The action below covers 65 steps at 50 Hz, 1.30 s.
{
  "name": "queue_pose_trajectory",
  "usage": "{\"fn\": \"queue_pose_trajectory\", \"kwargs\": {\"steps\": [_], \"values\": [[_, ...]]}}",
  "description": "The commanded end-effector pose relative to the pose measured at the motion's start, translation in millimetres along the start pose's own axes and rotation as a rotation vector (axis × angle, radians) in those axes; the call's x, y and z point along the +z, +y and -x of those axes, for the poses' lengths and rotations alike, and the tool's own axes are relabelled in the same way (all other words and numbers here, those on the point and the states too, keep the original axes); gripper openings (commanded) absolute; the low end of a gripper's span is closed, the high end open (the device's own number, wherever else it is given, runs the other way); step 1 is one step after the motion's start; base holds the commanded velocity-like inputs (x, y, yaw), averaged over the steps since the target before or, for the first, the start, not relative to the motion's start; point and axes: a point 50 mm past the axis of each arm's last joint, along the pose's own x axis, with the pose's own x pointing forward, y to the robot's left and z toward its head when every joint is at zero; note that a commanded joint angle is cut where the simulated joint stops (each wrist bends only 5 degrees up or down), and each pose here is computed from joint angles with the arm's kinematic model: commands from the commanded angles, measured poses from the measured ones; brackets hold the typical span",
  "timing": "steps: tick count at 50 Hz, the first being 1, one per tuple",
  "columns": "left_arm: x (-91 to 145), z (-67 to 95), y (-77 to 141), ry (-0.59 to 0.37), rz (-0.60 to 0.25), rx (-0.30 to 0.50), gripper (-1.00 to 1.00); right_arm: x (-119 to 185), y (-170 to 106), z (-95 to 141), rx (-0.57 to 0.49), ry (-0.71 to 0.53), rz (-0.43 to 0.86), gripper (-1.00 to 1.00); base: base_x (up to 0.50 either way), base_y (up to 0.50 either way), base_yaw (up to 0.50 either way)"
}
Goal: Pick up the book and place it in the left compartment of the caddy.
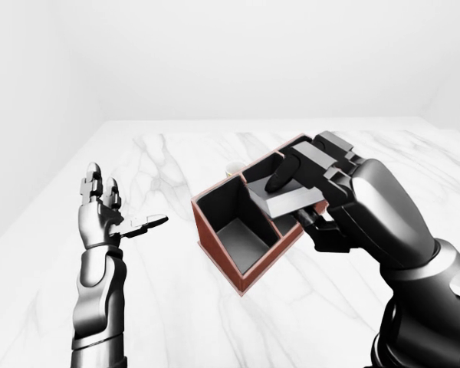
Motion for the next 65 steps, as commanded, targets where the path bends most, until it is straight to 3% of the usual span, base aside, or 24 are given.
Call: {"fn": "queue_pose_trajectory", "kwargs": {"steps": [1, 12, 26, 34, 65], "values": [[0, 0.7, 0, -0.002, -0.001, -0.002, 1.00, 4, 13, -7, 0.038, -0.013, -0.046, -1.00, 0.00, 0.00, 0.00], [0, -0.5, 0, 0.001, -0.001, 0.000, 1.00, 5, 13, -4, 0.057, -0.097, -0.170, -1.00, 0.00, 0.00, 0.00], [1, 0.1, 0, -0.002, -0.001, 0.000, 1.00, 8, 4, 8, 0.079, -0.311, -0.469, -1.00, 0.00, 0.00, 0.00], [0, 1.2, 0, 0.001, -0.002, 0.000, 1.00, -22, 20, 13, 0.125, -0.216, -0.658, -1.00, 0.00, 0.00, 0.00], [-1, 1.1, -1, 0.005, -0.005, -0.004, 1.00, -26, 22, 13, 0.155, -0.244, -0.740, -1.00, 0.00, 0.00, 0.00]]}}
